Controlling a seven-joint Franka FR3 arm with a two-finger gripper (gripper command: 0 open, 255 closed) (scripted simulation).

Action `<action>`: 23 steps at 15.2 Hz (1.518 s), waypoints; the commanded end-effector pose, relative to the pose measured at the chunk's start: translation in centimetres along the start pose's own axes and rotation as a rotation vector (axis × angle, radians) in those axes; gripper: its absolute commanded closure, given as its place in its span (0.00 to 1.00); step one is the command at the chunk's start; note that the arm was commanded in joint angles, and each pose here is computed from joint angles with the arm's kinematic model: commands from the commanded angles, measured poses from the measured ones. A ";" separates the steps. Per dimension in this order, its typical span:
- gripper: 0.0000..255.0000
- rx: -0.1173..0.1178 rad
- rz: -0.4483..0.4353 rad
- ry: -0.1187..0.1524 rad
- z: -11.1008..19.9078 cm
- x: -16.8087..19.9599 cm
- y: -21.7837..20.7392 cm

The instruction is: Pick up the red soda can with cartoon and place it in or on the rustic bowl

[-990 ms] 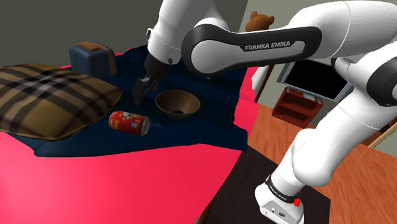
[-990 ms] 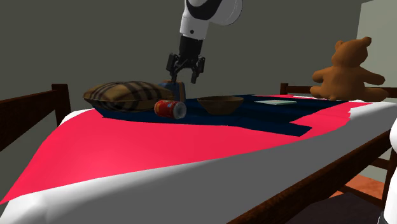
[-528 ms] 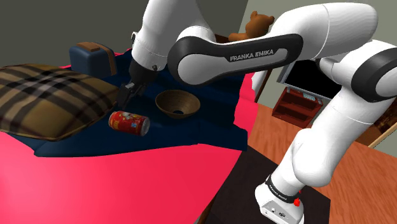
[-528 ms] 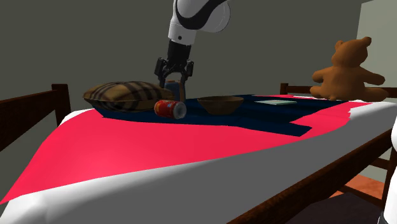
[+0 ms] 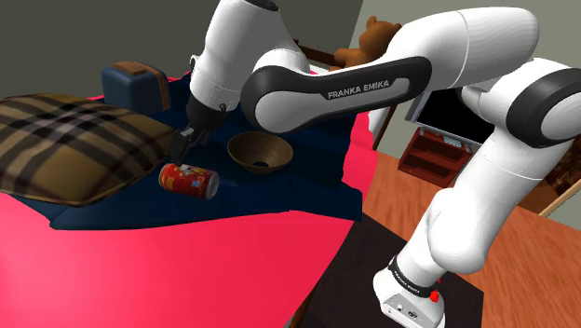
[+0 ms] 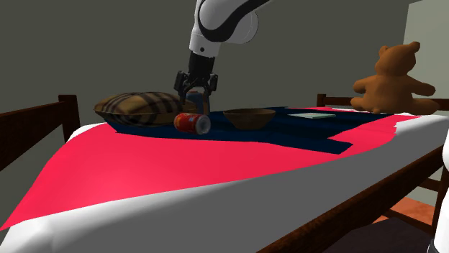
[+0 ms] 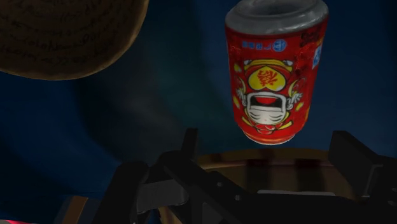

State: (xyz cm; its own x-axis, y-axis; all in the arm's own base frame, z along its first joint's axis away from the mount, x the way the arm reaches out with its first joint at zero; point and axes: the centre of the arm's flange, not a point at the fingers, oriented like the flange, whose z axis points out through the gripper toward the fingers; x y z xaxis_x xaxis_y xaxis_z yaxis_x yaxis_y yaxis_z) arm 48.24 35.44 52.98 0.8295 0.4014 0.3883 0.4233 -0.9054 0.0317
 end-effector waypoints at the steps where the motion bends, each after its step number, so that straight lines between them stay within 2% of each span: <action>1: 0.00 0.000 0.000 0.000 0.0 0.0 0.0; 2: 0.00 0.000 0.000 0.000 0.0 0.0 0.0; 3: 1.00 0.000 0.000 0.000 0.0 0.0 0.0; 12: 1.00 0.000 0.000 0.000 0.0 0.0 0.0; 13: 0.00 0.000 0.000 0.000 0.0 0.0 0.0; 16: 0.00 0.185 -0.027 -0.162 3.7 4.6 1.7; 17: 0.00 0.201 -0.030 -0.176 4.0 4.9 1.8; 23: 0.00 0.201 -0.030 -0.176 7.1 4.4 1.2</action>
State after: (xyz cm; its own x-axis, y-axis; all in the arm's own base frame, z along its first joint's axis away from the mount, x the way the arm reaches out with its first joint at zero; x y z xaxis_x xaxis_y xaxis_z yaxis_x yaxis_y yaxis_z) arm 54.86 36.96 48.73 0.8588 0.4611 0.2233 0.4976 -0.8545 -0.1492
